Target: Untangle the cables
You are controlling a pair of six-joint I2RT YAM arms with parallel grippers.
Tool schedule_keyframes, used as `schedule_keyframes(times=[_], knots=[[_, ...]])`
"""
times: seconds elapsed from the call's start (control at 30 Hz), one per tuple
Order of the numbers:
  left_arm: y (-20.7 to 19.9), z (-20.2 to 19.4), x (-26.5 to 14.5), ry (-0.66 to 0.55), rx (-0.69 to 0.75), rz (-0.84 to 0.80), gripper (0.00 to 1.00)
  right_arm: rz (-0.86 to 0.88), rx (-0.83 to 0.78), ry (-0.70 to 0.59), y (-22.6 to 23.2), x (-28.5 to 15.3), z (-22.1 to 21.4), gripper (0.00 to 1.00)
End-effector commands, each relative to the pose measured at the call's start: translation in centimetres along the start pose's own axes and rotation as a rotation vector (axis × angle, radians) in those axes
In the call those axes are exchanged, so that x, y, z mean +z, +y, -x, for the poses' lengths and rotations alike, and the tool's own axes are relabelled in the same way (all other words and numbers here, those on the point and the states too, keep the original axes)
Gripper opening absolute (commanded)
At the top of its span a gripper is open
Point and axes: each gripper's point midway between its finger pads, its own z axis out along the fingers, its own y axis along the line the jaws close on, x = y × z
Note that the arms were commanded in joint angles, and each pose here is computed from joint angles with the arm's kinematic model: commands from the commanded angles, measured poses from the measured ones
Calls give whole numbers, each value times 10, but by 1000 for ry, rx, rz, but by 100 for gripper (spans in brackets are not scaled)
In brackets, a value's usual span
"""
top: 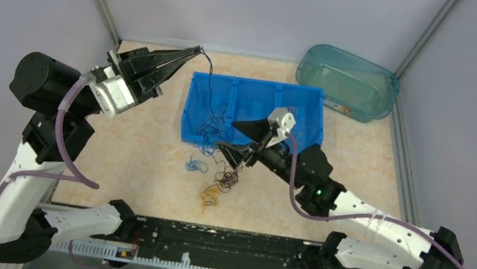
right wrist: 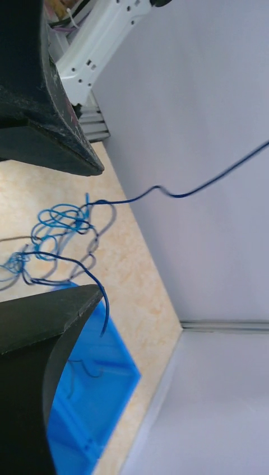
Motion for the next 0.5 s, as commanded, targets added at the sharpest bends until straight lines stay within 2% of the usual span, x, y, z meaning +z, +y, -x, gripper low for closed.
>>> schedule_keyframes(times=[0.0,0.17,0.33,0.47], knots=[[-17,-4,-2,12,-91,-55,0,59,-105,-116,15,26,55,71],[-21,-6,-2,18,-101,-72,0,120,-114,-85,26,41,60,72],[-19,-2,-3,8,-66,-74,0,70,-24,-45,21,16,51,72],[-20,-4,-5,10,-45,-78,0,-70,118,147,4,-31,9,70]])
